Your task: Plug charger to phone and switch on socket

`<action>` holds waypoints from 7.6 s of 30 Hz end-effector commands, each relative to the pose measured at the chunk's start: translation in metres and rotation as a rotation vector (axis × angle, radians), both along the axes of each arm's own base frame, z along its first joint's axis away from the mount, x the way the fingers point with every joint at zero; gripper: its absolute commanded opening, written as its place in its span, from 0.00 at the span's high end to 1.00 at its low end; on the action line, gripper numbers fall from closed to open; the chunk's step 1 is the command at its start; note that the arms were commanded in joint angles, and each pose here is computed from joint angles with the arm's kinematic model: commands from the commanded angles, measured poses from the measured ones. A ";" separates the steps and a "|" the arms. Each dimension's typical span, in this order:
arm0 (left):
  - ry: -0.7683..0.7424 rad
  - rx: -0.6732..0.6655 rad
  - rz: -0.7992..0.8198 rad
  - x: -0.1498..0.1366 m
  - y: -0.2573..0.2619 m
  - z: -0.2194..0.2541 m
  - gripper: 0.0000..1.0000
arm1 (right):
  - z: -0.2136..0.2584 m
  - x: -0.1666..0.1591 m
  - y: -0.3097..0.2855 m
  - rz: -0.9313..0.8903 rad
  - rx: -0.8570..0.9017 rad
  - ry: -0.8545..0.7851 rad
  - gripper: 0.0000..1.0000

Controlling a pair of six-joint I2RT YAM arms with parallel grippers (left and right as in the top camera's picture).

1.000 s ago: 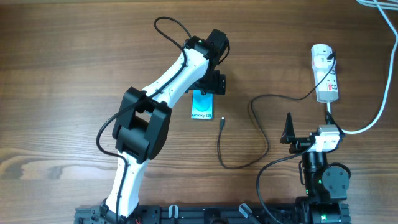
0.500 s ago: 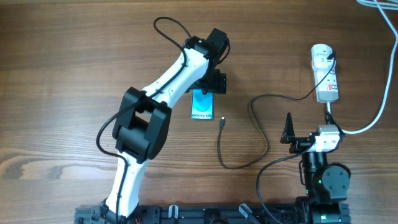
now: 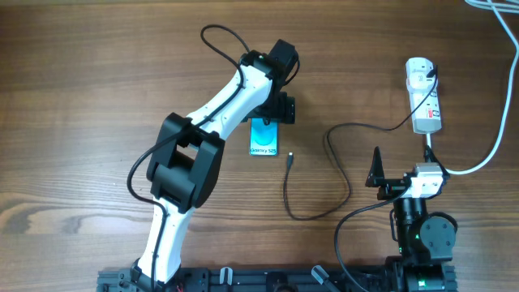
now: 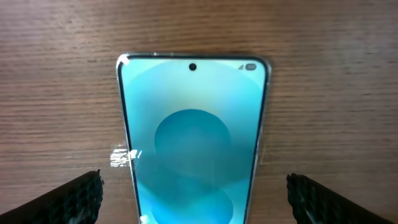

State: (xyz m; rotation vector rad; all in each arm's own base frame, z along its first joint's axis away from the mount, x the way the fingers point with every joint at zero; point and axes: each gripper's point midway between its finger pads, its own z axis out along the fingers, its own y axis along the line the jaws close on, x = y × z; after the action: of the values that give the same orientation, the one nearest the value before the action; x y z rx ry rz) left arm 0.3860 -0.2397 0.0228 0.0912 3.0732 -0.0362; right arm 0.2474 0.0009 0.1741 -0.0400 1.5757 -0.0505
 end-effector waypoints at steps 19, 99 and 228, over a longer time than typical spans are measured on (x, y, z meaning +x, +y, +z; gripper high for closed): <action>0.039 0.008 0.022 -0.014 0.008 -0.041 0.00 | 0.002 0.000 0.000 0.003 0.008 -0.008 0.00; 0.117 -0.358 0.029 -0.049 -0.019 0.082 0.24 | 0.002 0.000 0.000 0.003 0.008 -0.008 0.00; 0.657 -1.470 0.372 -0.018 0.025 0.242 0.25 | 0.002 0.000 0.000 0.003 0.008 -0.008 0.00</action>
State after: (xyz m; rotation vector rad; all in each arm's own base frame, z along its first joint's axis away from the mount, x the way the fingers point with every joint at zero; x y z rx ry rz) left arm 0.3723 -0.2186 0.2409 -0.6949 2.6468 -2.4209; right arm 0.2474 0.0009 0.1742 -0.0402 1.5753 -0.0502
